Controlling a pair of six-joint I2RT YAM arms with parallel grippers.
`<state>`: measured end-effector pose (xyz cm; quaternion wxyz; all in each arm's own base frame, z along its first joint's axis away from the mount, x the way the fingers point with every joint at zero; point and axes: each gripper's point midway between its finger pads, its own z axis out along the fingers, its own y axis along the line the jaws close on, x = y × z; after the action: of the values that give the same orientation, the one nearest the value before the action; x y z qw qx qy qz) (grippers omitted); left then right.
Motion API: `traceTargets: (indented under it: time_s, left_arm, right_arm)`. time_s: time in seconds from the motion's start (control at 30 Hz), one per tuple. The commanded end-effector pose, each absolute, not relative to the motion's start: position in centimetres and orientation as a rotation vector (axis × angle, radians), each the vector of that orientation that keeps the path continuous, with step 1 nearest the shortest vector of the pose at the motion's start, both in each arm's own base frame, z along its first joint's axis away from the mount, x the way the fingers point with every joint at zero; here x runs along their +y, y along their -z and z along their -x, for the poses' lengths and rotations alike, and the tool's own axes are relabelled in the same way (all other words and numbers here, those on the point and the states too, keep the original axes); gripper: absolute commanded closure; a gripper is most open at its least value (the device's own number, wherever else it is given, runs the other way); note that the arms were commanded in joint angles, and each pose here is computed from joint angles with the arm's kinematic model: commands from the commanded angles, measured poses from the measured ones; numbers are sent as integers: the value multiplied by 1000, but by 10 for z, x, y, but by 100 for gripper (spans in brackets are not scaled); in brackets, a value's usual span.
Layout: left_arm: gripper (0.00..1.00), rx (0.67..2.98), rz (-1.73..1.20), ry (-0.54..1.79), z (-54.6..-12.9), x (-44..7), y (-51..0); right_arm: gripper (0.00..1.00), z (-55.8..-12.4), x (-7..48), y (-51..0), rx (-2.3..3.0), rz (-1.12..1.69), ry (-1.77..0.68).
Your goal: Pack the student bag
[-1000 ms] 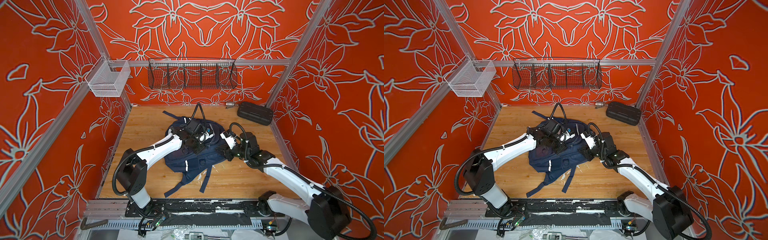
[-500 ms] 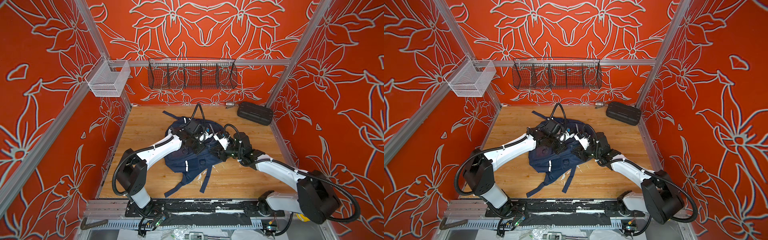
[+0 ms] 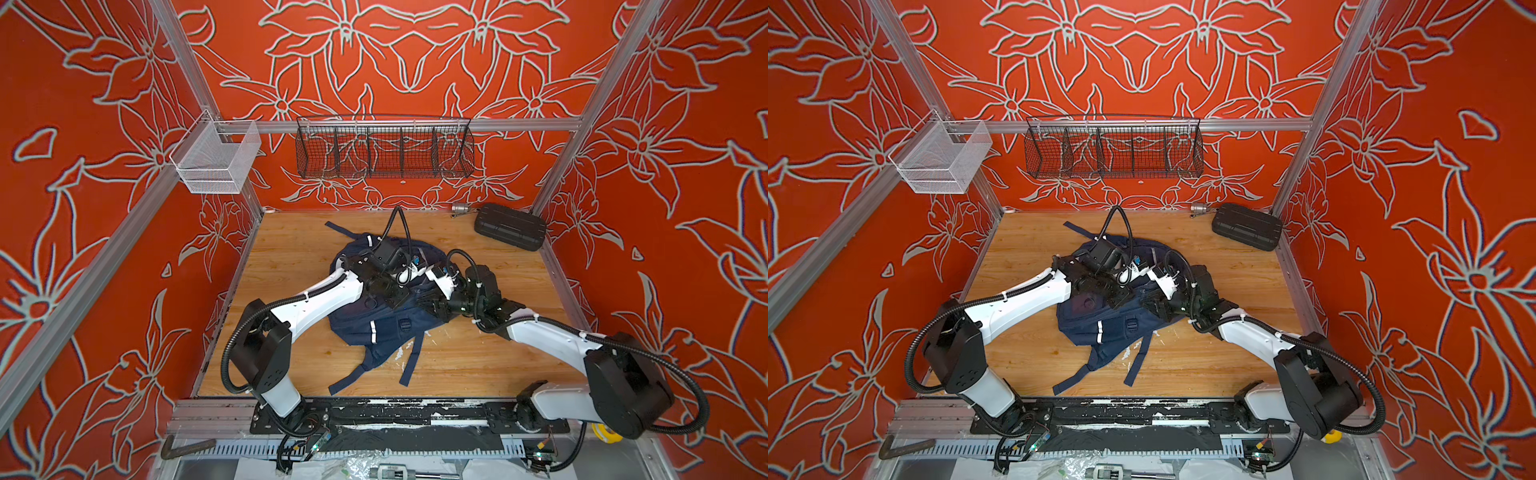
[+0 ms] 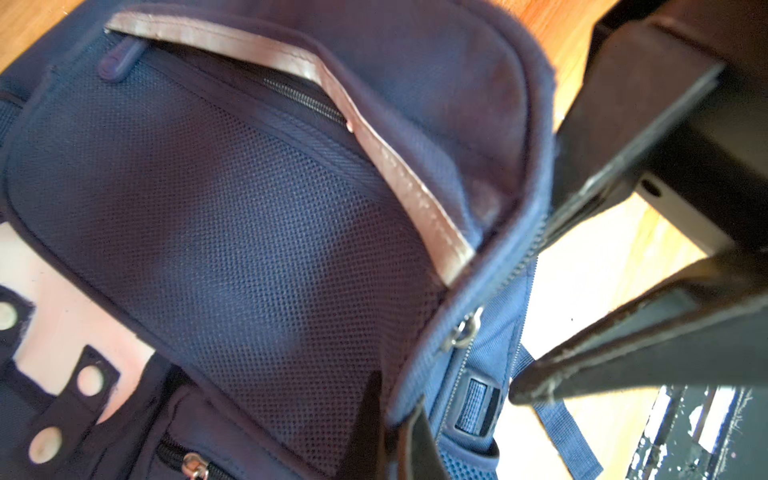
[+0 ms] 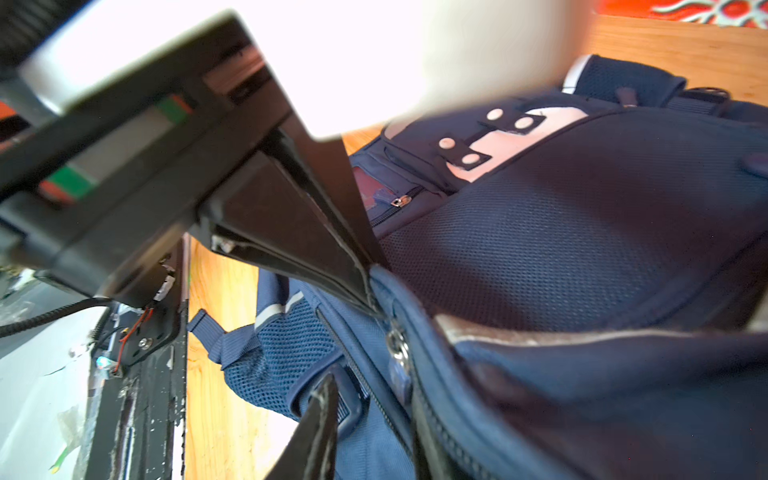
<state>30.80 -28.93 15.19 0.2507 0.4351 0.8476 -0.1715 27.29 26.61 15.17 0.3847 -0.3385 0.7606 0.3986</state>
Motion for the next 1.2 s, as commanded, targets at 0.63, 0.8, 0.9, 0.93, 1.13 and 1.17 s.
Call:
traceTargets:
  time_s: [0.63, 0.8, 0.9, 0.93, 1.13, 1.17]
  left_arm:
    - [100, 2157, -1261, 509, -277, -287, -188]
    - [100, 2101, -1292, 605, -269, -298, -196]
    - [100, 2103, -1291, 626, -269, -301, -197]
    - [100, 2108, -1291, 626, -270, -302, -196]
    - [100, 2106, -1265, 630, -275, -305, -199]
    - [100, 2103, -1260, 631, -276, -305, -200]
  right_arm:
    - [100, -265, 269, -143, 1929, 923, -1045]
    - [88, -262, 274, -142, 1912, 932, -1099]
    - [77, -266, 278, -140, 1928, 924, -1106]
    - [76, -267, 278, -139, 1938, 922, -1098]
    - [73, -275, 278, -139, 1944, 893, -1061]
    - [75, -276, 278, -137, 1950, 889, -1058]
